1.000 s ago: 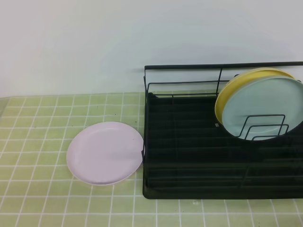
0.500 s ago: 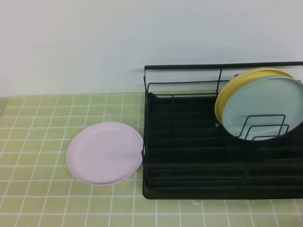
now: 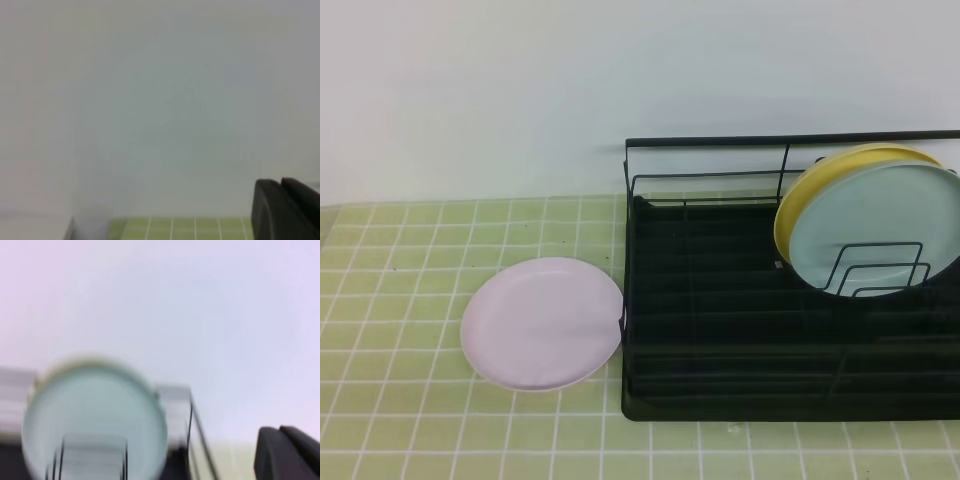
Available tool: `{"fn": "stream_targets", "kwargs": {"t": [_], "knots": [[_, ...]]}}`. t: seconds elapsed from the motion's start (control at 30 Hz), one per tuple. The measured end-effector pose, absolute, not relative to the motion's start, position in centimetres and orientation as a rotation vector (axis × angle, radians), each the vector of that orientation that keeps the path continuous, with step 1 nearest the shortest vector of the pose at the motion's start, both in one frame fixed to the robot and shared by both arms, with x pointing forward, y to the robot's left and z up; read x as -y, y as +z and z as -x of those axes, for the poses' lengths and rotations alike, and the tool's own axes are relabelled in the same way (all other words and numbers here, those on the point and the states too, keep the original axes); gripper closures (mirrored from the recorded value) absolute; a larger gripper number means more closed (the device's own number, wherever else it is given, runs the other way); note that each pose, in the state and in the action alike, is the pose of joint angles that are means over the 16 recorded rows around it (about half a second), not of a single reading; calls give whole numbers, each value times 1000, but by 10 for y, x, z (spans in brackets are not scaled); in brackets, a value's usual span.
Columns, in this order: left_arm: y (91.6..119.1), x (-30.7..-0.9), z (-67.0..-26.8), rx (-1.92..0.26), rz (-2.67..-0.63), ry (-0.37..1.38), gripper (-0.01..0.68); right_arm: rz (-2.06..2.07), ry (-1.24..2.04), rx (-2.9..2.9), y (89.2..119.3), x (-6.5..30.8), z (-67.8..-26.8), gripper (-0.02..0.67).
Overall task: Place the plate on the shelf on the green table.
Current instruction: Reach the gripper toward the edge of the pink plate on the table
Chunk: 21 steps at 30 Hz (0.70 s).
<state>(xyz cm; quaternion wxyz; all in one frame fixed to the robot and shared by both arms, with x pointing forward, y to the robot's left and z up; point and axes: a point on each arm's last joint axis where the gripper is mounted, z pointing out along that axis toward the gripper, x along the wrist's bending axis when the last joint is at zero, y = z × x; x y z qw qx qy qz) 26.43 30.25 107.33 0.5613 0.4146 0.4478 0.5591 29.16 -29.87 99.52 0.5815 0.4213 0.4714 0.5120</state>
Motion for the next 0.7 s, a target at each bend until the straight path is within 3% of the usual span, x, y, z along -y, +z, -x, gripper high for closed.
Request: {"fn": "stream_targets", "kwargs": {"t": [0.33,0.7], "knots": [[1065,-302,-266,-1145,-1045,1250,673,-676,1269,-840,1028,296,-279,650],[1104,-302,-274,-1230,-1129,1201,673,-672,1188,-873,1031,298,-279,650]]}}
